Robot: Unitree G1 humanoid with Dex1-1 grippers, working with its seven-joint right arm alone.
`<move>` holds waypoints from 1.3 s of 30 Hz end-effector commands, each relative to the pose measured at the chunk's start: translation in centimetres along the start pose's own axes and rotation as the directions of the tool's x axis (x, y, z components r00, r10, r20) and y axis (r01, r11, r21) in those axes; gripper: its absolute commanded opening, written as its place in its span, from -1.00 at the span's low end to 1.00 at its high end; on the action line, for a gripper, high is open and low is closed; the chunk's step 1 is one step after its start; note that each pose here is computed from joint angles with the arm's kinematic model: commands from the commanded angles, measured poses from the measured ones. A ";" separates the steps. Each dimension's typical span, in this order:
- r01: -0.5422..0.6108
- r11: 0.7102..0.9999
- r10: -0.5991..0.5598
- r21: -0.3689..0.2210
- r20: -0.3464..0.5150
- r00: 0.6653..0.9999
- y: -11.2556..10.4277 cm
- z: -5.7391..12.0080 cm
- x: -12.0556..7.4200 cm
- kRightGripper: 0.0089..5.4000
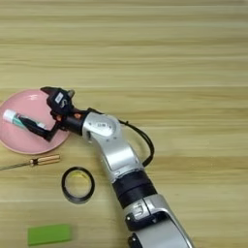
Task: Move the objects on the table
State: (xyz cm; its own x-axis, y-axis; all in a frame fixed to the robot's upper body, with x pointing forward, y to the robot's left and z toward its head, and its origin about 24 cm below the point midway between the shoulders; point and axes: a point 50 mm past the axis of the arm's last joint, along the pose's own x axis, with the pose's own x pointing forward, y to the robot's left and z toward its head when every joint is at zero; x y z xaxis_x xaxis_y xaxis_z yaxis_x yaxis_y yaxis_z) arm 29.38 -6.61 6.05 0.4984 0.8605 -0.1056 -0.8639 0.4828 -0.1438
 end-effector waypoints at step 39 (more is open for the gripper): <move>-0.086 0.995 0.077 -0.046 -0.165 0.983 -0.5 0.4 2.3 1.00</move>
State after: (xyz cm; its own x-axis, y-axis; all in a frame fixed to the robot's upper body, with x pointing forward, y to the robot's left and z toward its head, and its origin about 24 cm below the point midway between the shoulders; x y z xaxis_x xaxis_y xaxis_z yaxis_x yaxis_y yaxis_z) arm 29.34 -5.40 3.42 0.3962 0.8529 -0.3401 -0.9158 0.3938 -0.0792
